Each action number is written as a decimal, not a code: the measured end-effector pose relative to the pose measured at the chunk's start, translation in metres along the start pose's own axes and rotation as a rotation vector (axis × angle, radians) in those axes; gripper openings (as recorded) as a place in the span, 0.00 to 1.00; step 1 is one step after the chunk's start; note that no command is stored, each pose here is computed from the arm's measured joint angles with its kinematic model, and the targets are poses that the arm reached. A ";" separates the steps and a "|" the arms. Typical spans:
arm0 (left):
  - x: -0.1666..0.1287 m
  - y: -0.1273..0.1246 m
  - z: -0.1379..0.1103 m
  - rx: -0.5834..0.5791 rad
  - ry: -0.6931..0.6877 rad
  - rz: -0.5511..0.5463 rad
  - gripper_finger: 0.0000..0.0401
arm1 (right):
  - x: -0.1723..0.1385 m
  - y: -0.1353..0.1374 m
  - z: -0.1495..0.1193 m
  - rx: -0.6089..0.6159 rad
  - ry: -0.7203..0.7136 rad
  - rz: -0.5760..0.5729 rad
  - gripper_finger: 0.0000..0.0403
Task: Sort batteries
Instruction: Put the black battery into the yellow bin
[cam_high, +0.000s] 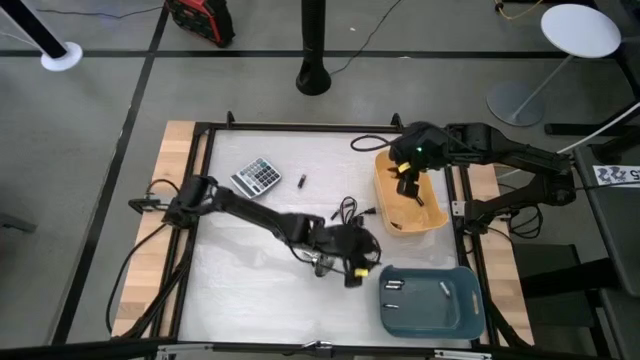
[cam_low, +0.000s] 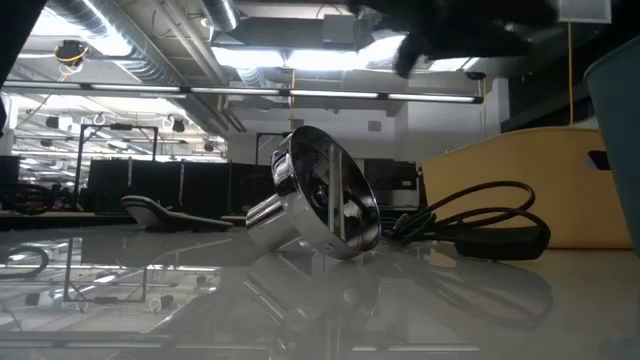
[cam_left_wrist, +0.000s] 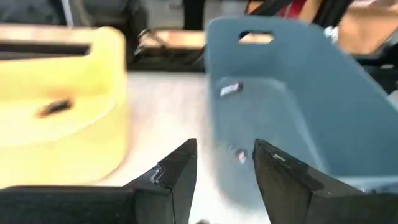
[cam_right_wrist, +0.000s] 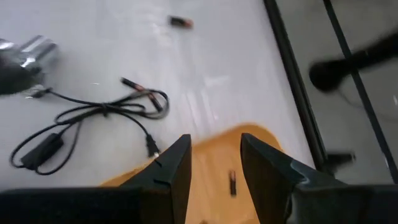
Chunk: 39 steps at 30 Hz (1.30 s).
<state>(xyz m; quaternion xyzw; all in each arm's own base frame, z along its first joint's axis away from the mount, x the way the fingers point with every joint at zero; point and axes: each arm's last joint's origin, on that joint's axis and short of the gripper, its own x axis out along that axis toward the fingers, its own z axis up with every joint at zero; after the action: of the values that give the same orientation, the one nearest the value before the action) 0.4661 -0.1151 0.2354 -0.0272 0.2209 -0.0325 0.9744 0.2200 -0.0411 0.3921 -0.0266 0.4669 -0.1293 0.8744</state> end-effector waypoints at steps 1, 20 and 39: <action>-0.006 0.005 0.004 -0.006 0.026 0.012 0.36 | 0.000 0.001 0.002 -0.027 -0.018 0.022 0.34; -0.102 0.091 -0.015 -0.170 0.747 0.386 0.30 | 0.089 0.021 0.040 -0.330 -0.010 0.305 0.34; -0.127 0.237 -0.110 -0.380 0.885 0.469 0.29 | 0.179 0.039 0.045 -0.496 0.073 0.494 0.34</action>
<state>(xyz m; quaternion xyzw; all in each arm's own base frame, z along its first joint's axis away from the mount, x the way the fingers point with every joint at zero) 0.3161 0.1264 0.1750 -0.1368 0.6128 0.2182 0.7470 0.3599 -0.0514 0.2654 -0.1195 0.5073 0.2027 0.8290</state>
